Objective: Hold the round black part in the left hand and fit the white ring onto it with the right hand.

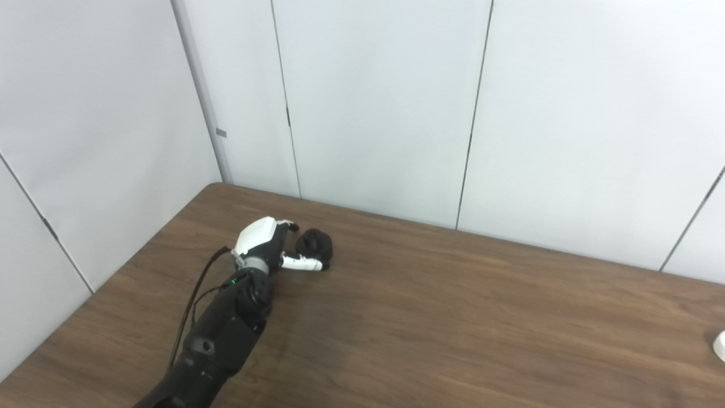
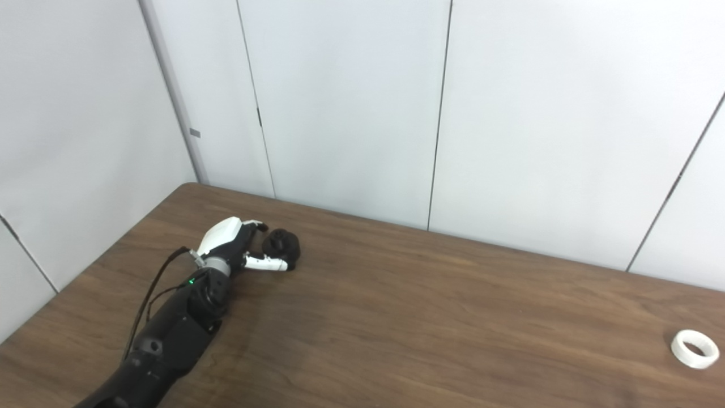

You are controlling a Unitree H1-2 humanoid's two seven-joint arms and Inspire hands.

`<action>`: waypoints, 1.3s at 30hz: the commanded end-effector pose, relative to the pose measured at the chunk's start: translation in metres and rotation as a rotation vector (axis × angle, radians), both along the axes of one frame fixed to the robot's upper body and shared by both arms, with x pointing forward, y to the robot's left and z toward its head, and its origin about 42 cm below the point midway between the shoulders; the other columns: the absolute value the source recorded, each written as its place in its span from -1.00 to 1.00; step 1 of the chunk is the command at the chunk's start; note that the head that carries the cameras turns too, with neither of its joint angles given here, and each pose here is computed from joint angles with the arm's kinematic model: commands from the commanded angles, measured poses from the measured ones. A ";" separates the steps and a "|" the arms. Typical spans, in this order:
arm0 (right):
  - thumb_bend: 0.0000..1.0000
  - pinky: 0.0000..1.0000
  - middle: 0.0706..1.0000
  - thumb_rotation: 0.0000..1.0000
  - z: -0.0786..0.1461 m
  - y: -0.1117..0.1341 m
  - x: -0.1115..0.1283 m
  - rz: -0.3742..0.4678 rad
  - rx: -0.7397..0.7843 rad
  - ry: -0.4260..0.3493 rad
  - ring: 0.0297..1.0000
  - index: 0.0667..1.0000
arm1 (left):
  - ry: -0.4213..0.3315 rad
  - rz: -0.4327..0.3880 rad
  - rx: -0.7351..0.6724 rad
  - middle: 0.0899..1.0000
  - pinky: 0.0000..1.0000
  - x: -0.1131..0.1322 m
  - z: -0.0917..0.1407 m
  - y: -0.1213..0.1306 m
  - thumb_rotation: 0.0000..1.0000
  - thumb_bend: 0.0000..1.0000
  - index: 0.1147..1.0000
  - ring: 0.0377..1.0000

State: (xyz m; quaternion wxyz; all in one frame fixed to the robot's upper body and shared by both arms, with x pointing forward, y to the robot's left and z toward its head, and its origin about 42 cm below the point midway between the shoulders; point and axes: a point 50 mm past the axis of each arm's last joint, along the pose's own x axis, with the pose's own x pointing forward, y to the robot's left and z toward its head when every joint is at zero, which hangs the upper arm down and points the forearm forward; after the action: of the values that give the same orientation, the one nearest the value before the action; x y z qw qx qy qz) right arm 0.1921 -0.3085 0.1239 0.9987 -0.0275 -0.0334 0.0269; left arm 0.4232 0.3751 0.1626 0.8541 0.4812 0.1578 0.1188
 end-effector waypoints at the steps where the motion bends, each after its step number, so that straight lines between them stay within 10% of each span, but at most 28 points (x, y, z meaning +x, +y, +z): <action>1: 0.21 0.95 0.88 1.00 0.012 -0.001 0.001 0.000 -0.006 -0.059 0.93 0.99 | -0.089 -0.029 0.024 0.87 1.00 0.014 0.029 -0.001 -0.29 0.91 0.63 0.97; 39: 0.13 0.93 0.87 1.00 0.013 -0.001 -0.002 -0.006 -0.014 -0.062 0.93 0.98 | -0.112 -0.076 0.033 0.73 1.00 0.014 0.023 -0.002 -0.45 0.77 0.28 0.90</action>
State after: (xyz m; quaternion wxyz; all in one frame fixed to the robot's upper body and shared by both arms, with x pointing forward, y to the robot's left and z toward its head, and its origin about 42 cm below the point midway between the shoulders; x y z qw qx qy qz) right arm 0.1877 -0.3090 0.1251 0.9989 -0.0277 -0.0314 0.0203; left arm 0.4260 0.3702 0.1626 0.8601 0.4841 0.1237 0.1028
